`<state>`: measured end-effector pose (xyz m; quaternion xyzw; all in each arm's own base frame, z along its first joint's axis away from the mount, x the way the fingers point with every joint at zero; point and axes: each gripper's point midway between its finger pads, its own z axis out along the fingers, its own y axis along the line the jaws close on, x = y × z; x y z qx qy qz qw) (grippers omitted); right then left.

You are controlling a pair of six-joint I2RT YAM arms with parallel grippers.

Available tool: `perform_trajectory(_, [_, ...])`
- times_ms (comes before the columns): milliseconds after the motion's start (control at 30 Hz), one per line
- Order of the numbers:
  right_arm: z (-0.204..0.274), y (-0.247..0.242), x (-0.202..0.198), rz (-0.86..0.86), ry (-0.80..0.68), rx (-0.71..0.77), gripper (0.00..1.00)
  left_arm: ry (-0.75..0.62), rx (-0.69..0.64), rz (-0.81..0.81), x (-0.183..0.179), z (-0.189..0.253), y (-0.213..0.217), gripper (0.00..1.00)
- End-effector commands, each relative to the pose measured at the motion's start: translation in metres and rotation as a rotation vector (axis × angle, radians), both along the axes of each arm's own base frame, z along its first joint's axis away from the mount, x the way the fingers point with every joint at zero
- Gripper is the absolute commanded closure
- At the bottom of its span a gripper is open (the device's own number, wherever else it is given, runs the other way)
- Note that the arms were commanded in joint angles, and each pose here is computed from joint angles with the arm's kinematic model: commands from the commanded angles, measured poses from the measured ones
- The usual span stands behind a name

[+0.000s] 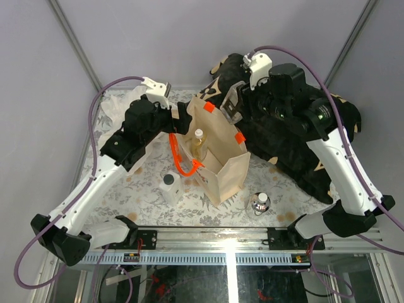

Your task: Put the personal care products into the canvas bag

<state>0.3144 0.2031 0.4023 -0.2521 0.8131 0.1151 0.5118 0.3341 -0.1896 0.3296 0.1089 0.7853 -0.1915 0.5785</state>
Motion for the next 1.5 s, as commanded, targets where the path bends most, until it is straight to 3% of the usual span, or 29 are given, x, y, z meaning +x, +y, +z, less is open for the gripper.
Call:
perform_trajectory(0, [0.091,0.025,-0.025,0.157,-0.273,0.240,1.00,-0.021,0.011,0.001,0.006,0.002,-0.003,0.00])
perform_trajectory(200, [0.052,0.042,-0.030,0.189,-0.167,0.249,1.00,-0.018,0.014,-0.001,0.010,0.000,-0.005,0.00])
perform_trajectory(533, [-0.056,0.064,-0.020,0.151,0.045,0.150,1.00,-0.020,0.018,-0.007,0.011,-0.002,-0.007,0.00])
perform_trajectory(1033, [-0.139,0.103,0.030,0.134,0.102,0.081,1.00,-0.032,0.040,0.009,0.009,0.003,0.000,0.00])
perform_trajectory(1333, [-0.176,0.107,0.050,0.082,0.114,-0.031,1.00,-0.031,0.033,0.016,0.007,0.003,0.003,0.00])
perform_trajectory(1367, [-0.177,0.107,0.049,0.082,0.120,-0.036,0.99,-0.031,0.032,0.017,0.007,0.003,0.003,0.00])
perform_trajectory(1467, [-0.175,0.108,0.044,0.082,0.112,-0.047,0.68,-0.028,0.027,0.013,0.006,0.003,0.002,0.00])
